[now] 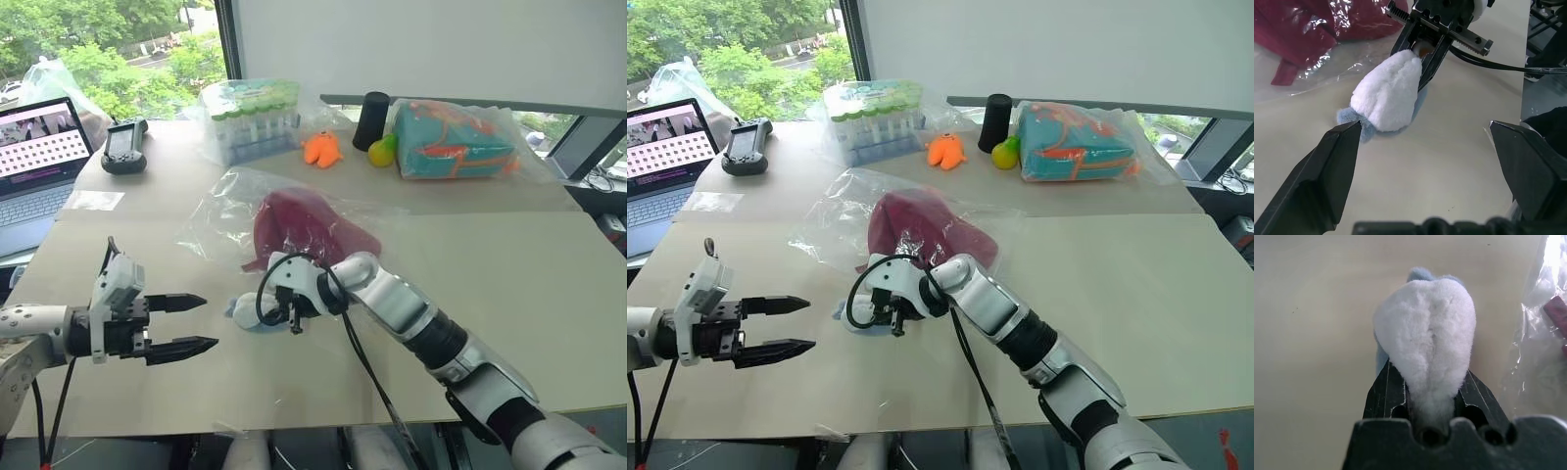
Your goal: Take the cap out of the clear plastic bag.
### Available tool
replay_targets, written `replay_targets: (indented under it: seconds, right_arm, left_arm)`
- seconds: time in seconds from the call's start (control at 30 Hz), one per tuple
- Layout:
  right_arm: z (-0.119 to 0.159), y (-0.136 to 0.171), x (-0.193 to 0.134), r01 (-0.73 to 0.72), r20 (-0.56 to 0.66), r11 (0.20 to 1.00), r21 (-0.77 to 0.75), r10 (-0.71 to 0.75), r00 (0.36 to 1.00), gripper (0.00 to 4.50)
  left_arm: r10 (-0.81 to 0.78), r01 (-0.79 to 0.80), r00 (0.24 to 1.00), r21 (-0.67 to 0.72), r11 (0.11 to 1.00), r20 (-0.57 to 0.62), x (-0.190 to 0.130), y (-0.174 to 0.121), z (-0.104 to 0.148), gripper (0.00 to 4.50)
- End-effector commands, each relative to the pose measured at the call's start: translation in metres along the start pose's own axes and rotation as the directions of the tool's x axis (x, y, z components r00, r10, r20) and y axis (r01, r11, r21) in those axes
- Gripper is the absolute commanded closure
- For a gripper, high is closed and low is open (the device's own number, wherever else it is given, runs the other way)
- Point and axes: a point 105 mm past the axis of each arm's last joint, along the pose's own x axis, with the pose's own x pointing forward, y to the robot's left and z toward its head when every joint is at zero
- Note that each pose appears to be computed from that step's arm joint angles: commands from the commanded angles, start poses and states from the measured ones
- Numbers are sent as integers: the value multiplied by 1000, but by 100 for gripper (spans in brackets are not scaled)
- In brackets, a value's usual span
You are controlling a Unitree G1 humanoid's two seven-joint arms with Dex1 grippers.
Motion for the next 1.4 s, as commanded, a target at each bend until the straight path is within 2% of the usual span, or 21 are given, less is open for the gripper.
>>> replay_targets:
  seconds: [0.03, 0.57, 0.73, 0.87, 0.93, 1.0, 1.1, 1.17, 1.2, 1.23, 1.27, 1.33, 1.4]
  right_arm:
    - [7, -2, -1, 23, 35, 1000, 13, -23, 999, 396]
    - [15, 4, -6, 2, 87, 999, 33, -5, 996, 402]
    - [57, -4, -46, -17, 277, 998, 55, 1, 961, 402]
    - [77, -13, -80, -32, 390, 991, 128, -21, 920, 402]
    - [84, -22, -103, -18, 461, 984, 177, -67, 885, 402]
    - [82, -45, -126, 64, 497, 963, 261, -191, 847, 402]
    - [70, -100, -170, 295, 486, 846, 445, -504, 714, 402]
    - [42, -145, -213, 542, 365, 638, 547, -764, 532, 402]
    - [25, -162, -235, 646, 283, 505, 573, -861, 422, 402]
    - [-2, -178, -259, 765, 145, 313, 563, -949, 281, 402]
    - [-23, -186, -275, 835, 39, 174, 522, -983, 180, 402]
    - [-55, -193, -294, 904, -95, -2, 427, -995, 42, 402]
    - [-86, -194, -303, 886, -199, -119, 447, -980, -31, 402]
  left_arm:
    - [11, -11, 1000, 33, 999, 10, -3, 1, 5, 0]
    - [2, -2, 1000, 25, 1000, 7, 1, -1, 2, 0]
    - [-1, 1, 1000, 31, 1000, 13, 3, 0, 4, 0]
    - [-6, 5, 999, 41, 999, 32, 6, -1, 9, 0]
    - [-15, 12, 999, 55, 998, 41, 9, -2, 12, 0]
    - [-17, 12, 998, 79, 997, 59, 13, -4, 18, 0]
    - [-26, 14, 994, 106, 994, 111, 19, -6, 33, 0]
    - [-43, 22, 987, 132, 991, 157, 26, -10, 49, 0]
    - [-50, 25, 984, 145, 989, 170, 30, -12, 54, 0]
    - [-63, 34, 982, 158, 987, 180, 35, -15, 58, 0]
    - [-73, 43, 980, 163, 986, 184, 38, -18, 60, 0]
    - [-93, 64, 979, 163, 985, 182, 42, -23, 61, 0]
    - [-114, 86, 978, 159, 984, 176, 46, -27, 61, 0]
